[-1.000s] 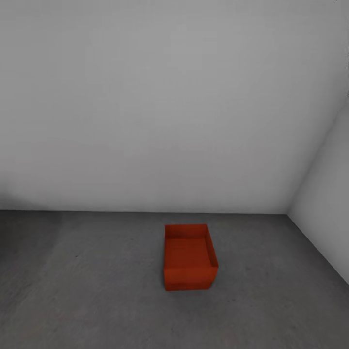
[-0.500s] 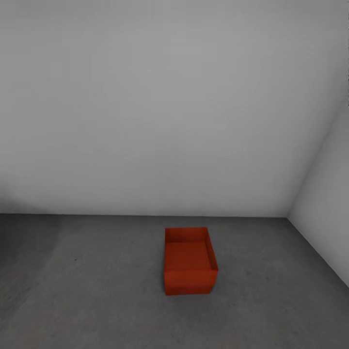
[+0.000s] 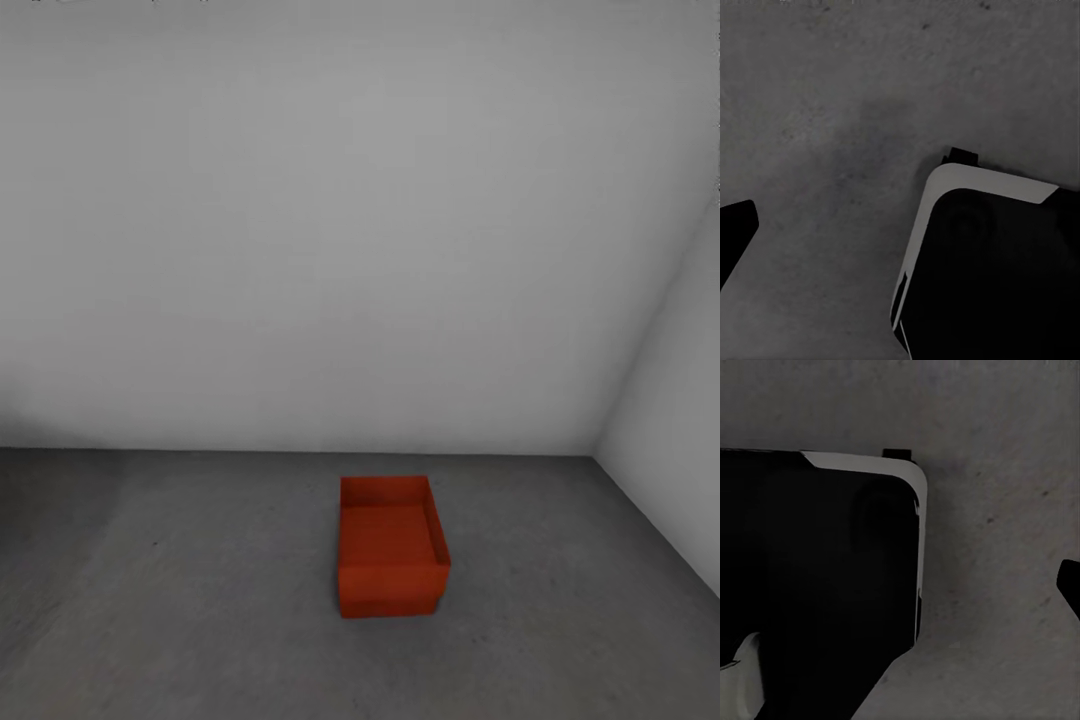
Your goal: Move the two storage containers from the living room to the garage. In the garage, place one container on the floor and stack the other container on top of it (either order is fine).
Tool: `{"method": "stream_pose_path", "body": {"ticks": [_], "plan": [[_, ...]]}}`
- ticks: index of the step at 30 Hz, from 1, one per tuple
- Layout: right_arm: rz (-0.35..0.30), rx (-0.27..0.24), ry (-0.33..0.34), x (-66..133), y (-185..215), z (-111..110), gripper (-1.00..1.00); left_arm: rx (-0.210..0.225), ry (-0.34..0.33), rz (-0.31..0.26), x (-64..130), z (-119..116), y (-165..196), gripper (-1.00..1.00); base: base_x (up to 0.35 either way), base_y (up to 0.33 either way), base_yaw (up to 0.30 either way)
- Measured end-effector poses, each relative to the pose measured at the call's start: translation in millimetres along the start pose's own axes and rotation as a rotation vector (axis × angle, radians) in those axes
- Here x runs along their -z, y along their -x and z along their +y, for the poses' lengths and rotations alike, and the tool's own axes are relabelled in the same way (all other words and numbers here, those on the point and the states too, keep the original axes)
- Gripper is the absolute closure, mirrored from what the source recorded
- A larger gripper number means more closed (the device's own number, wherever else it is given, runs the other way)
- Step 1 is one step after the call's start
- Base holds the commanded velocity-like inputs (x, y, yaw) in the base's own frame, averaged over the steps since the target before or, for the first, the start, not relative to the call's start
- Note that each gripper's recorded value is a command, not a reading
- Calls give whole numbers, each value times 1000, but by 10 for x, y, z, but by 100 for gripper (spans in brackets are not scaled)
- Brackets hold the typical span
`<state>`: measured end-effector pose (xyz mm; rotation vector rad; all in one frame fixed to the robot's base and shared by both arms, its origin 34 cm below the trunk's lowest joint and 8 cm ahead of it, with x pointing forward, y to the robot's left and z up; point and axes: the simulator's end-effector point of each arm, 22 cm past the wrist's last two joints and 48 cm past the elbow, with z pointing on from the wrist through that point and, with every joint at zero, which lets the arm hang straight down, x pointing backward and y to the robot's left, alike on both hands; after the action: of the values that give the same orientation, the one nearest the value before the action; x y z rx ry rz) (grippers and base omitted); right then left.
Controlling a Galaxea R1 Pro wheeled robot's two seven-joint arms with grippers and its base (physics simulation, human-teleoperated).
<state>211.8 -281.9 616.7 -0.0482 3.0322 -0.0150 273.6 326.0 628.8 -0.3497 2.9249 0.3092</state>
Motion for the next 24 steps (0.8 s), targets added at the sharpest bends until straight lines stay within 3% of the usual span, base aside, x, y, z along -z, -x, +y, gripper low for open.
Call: {"method": "stream_pose_path", "body": {"ticks": [24], "plan": [[-39,3,4,25,153,28,-100,9,-8,-37,42,-22,153,-100,0,0,0]]}}
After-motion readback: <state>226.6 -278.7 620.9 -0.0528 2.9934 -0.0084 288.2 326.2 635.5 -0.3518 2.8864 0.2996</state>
